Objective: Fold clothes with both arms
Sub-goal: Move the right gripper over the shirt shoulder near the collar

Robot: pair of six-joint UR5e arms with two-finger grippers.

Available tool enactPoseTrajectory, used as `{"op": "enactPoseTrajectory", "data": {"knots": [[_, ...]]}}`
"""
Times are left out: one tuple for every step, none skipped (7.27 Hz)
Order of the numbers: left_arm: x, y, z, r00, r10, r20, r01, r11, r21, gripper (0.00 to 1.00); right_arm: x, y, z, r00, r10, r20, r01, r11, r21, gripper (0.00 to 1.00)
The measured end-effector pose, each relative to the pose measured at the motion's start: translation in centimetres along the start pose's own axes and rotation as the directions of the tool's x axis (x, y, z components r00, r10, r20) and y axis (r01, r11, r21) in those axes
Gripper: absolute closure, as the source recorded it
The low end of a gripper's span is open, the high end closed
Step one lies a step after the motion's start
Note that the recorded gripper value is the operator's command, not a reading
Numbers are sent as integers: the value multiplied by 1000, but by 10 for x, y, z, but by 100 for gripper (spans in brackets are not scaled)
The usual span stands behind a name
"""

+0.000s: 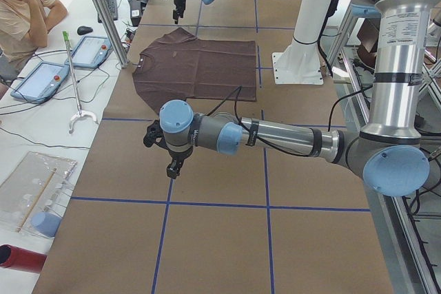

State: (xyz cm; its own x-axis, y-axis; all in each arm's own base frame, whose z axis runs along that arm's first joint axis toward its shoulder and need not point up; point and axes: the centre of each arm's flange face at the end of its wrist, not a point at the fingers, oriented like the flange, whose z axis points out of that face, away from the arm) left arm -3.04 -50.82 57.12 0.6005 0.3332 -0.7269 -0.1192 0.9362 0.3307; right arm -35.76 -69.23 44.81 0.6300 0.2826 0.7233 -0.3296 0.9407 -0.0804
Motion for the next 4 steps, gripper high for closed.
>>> {"op": "enactPoseTrajectory", "data": {"knots": [[0,0,0,1000,0,0,0,1000,0,0,-4,2,8,1000,11,-10,-11,1000,-4,24],[-1,1,0,1000,0,0,0,1000,-1,0,-4,5,14,1000,15,-18,-15,1000,-10,28],[-1,1,0,1000,0,0,0,1000,-1,0,-4,8,19,1000,15,-25,-16,1000,-15,30],[-1,1,1,1000,0,0,0,1000,-1,0,-3,10,23,999,15,-31,-15,1000,-18,34]]}}
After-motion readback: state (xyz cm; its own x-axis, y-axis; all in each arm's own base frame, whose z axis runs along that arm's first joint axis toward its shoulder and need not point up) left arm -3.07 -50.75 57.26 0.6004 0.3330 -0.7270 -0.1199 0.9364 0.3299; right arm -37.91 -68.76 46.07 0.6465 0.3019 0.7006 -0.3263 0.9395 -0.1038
